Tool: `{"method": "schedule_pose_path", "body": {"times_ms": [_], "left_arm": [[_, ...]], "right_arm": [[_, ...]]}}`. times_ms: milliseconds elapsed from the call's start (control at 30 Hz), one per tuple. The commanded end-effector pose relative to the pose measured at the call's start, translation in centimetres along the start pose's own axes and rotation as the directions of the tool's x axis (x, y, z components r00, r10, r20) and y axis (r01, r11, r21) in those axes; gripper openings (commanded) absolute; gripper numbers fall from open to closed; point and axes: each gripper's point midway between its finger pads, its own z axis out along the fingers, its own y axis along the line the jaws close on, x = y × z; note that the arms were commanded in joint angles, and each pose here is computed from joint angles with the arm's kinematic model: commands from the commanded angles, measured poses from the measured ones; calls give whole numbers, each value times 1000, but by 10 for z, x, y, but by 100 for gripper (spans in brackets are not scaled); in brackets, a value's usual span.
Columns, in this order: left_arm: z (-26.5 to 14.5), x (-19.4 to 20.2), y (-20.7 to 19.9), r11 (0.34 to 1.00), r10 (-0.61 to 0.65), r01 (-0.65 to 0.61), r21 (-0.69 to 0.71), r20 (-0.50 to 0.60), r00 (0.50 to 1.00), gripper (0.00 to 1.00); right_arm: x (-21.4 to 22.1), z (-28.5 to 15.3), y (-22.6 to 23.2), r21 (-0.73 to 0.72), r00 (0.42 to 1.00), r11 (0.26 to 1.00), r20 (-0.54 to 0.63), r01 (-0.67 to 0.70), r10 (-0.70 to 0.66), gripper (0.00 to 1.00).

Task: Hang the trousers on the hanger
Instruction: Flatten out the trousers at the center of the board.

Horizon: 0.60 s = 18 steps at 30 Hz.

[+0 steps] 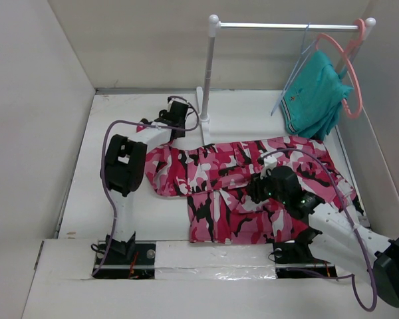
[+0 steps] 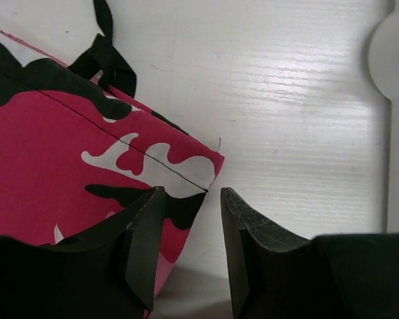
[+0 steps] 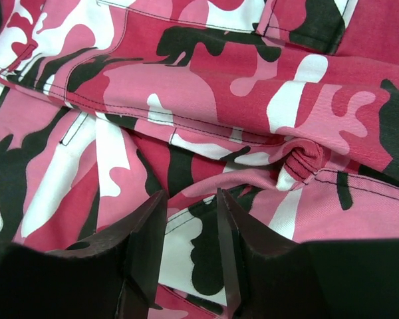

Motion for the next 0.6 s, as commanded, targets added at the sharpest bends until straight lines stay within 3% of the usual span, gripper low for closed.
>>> {"method": "schedule_pose_path", "body": {"times_ms": [0, 367, 467, 500, 567], "left_arm": [[2, -13, 20, 993, 17, -13, -121, 29, 999, 36], [24, -11, 9, 991, 57, -60, -116, -30, 998, 35], [26, -14, 4, 993, 59, -62, -96, -32, 998, 22], [25, -15, 4, 994, 53, -56, -99, -29, 998, 4], [21, -25, 7, 995, 14, -14, -98, -3, 1000, 0]], "right_arm": [[-19, 1, 5, -18, 998, 1000, 56, 6, -5, 43], [-25, -4, 9, -34, 997, 999, 82, 3, 0, 45], [-29, -3, 10, -43, 995, 999, 98, 6, -2, 47], [-30, -3, 11, -48, 994, 999, 105, 7, -2, 47], [-28, -4, 11, -42, 996, 999, 83, 13, -9, 47]]}}
